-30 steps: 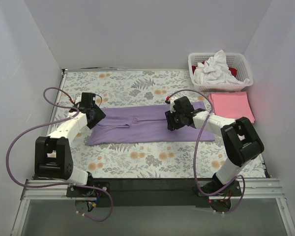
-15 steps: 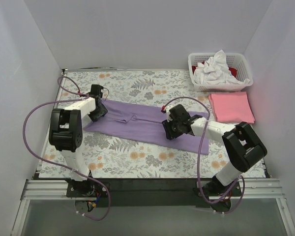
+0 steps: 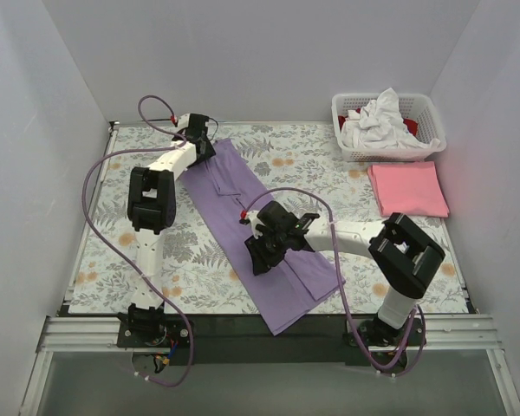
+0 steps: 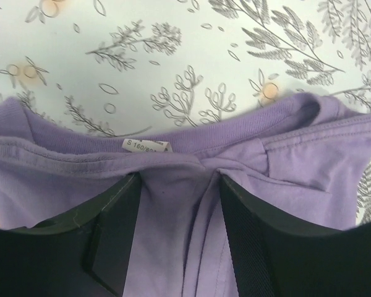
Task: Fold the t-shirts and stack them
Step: Fold the tshirt
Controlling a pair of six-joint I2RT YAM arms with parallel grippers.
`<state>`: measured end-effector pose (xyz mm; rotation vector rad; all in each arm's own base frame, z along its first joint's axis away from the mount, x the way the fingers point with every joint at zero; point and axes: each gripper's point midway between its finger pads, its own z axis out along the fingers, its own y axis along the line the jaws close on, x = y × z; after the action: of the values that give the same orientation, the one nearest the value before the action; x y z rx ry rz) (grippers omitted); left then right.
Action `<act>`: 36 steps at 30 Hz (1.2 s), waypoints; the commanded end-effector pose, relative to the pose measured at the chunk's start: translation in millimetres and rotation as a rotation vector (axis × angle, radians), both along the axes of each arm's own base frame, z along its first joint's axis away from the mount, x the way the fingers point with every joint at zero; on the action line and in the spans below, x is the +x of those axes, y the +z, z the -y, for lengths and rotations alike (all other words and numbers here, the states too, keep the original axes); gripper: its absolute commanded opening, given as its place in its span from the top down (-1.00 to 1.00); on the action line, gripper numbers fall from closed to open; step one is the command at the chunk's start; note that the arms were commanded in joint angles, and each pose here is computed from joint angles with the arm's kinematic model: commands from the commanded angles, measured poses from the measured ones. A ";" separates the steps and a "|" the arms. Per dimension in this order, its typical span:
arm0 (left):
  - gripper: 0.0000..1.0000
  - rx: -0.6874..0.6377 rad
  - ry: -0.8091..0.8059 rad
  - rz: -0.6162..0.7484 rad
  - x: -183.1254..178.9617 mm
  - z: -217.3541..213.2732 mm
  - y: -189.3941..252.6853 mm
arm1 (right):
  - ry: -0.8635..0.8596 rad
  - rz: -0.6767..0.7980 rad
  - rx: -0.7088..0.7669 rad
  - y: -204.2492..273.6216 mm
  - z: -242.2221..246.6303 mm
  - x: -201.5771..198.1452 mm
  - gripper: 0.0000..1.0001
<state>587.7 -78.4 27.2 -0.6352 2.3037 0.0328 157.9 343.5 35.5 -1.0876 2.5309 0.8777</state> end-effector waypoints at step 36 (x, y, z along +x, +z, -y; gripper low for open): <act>0.39 -0.032 0.065 -0.136 -110.7 27.9 -17.1 | 0.079 -0.031 -0.126 -10.7 41.4 -32.3 0.31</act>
<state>471.2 -108.1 23.7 -0.7447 2.4040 0.0438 129.5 292.7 26.6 -1.1830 2.6193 0.7259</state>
